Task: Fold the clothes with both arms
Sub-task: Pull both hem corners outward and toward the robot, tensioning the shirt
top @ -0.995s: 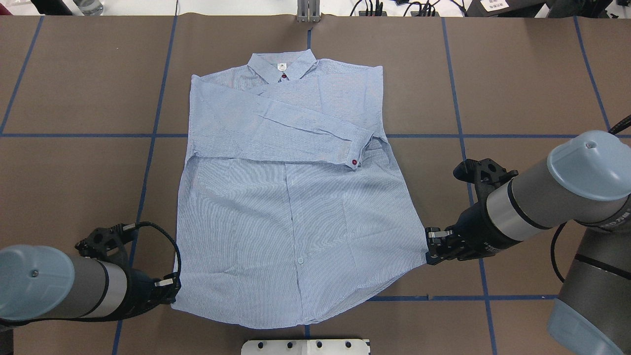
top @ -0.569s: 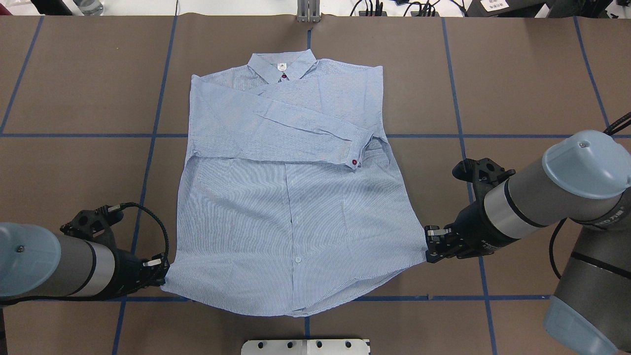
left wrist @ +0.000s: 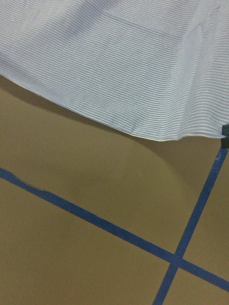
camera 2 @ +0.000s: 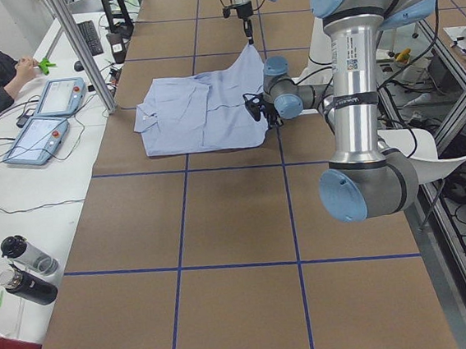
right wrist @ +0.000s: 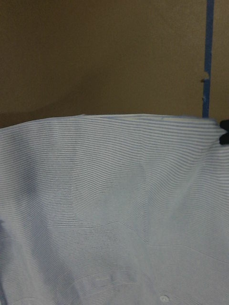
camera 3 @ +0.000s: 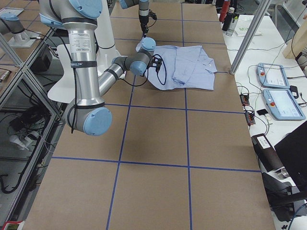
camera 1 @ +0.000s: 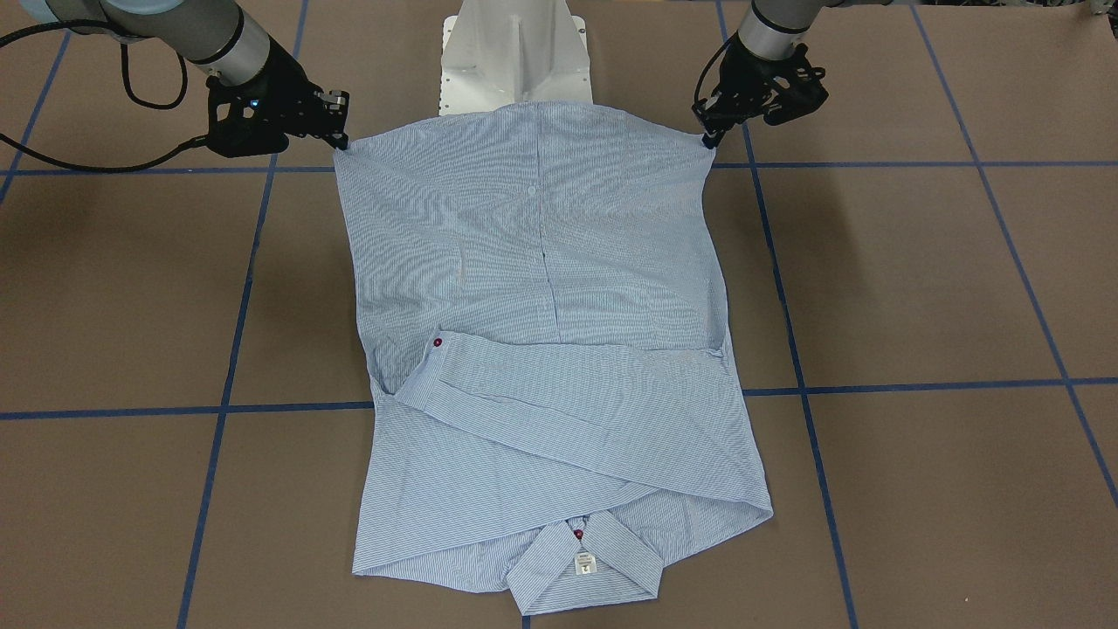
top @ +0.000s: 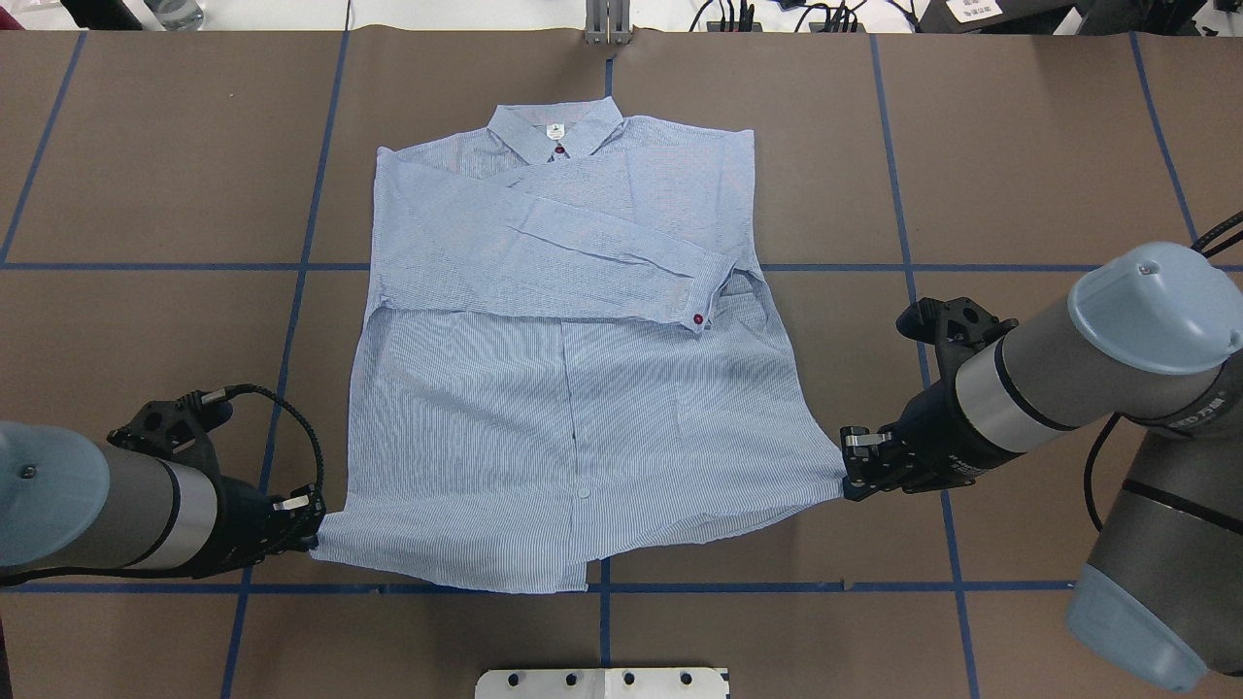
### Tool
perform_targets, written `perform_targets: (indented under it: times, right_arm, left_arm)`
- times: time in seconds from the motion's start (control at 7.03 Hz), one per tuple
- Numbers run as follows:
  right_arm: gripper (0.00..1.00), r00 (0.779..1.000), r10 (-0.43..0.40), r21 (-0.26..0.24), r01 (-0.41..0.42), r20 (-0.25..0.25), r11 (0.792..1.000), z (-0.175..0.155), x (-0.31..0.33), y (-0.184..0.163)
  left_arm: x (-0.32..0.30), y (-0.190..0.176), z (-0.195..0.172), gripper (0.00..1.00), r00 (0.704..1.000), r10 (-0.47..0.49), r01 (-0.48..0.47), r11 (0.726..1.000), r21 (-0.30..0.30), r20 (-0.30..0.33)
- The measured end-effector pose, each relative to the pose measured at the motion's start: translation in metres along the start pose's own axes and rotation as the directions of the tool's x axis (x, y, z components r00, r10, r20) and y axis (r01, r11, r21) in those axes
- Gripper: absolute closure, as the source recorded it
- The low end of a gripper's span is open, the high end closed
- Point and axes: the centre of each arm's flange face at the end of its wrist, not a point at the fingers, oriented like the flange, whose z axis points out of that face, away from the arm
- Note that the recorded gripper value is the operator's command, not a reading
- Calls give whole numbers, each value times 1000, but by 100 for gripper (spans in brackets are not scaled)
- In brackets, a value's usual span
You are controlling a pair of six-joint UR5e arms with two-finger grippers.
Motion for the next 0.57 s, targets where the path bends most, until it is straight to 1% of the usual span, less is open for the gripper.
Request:
perform_targets:
  times: [0.57]
  right_arm:
    - [100, 1000, 9, 7, -9, -3, 1000, -1, 3, -6]
  left_arm:
    - [0, -1, -1, 100, 1000, -5, 5, 1000, -6, 1]
